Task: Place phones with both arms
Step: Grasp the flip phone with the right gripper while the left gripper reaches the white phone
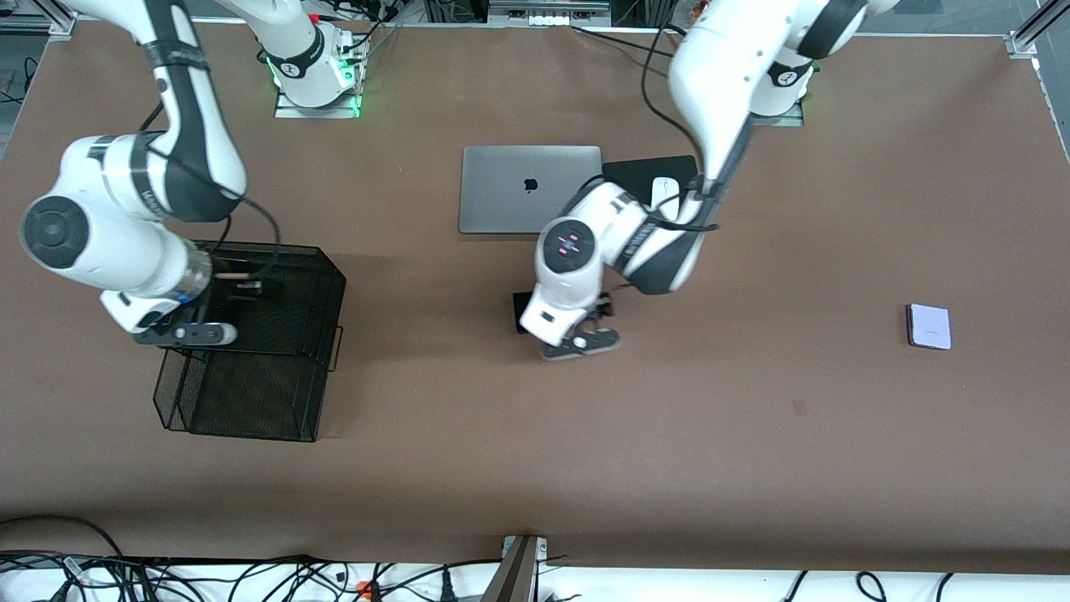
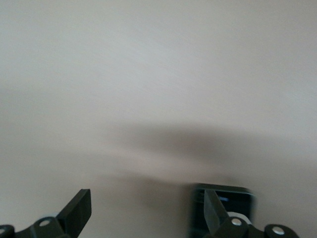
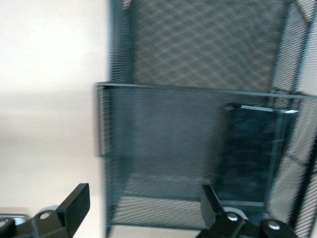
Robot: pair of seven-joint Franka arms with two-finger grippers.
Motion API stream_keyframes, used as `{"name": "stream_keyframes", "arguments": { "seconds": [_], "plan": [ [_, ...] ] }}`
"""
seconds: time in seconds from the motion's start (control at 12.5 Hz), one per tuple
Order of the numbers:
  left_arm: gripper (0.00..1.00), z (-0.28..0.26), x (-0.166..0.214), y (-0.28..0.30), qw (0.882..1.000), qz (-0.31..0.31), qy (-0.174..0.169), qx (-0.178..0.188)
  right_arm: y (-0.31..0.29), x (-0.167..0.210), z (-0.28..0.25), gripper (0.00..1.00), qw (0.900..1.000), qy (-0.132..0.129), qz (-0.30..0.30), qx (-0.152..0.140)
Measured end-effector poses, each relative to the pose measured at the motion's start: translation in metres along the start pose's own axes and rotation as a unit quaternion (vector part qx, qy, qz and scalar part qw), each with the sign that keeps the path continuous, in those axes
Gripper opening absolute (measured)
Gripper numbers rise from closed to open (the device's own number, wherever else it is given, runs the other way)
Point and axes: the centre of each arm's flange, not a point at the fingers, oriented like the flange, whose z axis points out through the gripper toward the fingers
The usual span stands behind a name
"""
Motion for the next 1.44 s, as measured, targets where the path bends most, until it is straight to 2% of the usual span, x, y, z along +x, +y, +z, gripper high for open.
{"name": "stream_keyframes", "arguments": {
  "seconds": [0.16,0.32,0.4,0.56,0.8,1.04,1.2,1.44],
  "plan": [
    [1.0,-0.02,0.033,-0.058,0.999,0.022,-0.038,0.029,-0.083,-0.012,-0.009,1.0,1.0,0.006,0.0,-0.005],
    [1.0,-0.019,0.064,-0.123,0.995,0.05,-0.072,0.042,-0.172,-0.028,0.006,1.0,1.0,0.008,-0.008,-0.017],
    [1.0,-0.014,0.079,-0.159,0.993,0.066,-0.087,0.043,-0.212,-0.031,0.022,1.0,1.0,0.008,-0.017,-0.021],
    [1.0,-0.001,0.107,-0.238,0.988,0.097,-0.111,0.045,-0.282,-0.029,0.066,1.0,0.999,0.01,-0.031,-0.007],
    [1.0,0.004,0.139,-0.351,0.982,0.134,-0.126,0.049,-0.344,-0.033,0.134,1.0,0.999,0.04,-0.032,-0.002],
    [1.0,0.003,0.16,-0.464,0.977,0.164,-0.128,0.038,-0.386,-0.054,0.174,1.0,0.998,0.06,-0.029,-0.001],
    [1.0,0.012,0.164,-0.531,0.977,0.184,-0.101,0.022,-0.395,-0.056,0.185,1.0,0.997,0.077,-0.024,0.007],
    [1.0,0.04,0.143,-0.594,0.976,0.21,-0.06,0.011,-0.399,-0.054,0.203,1.0,0.995,0.094,-0.027,0.013]
  ]
}}
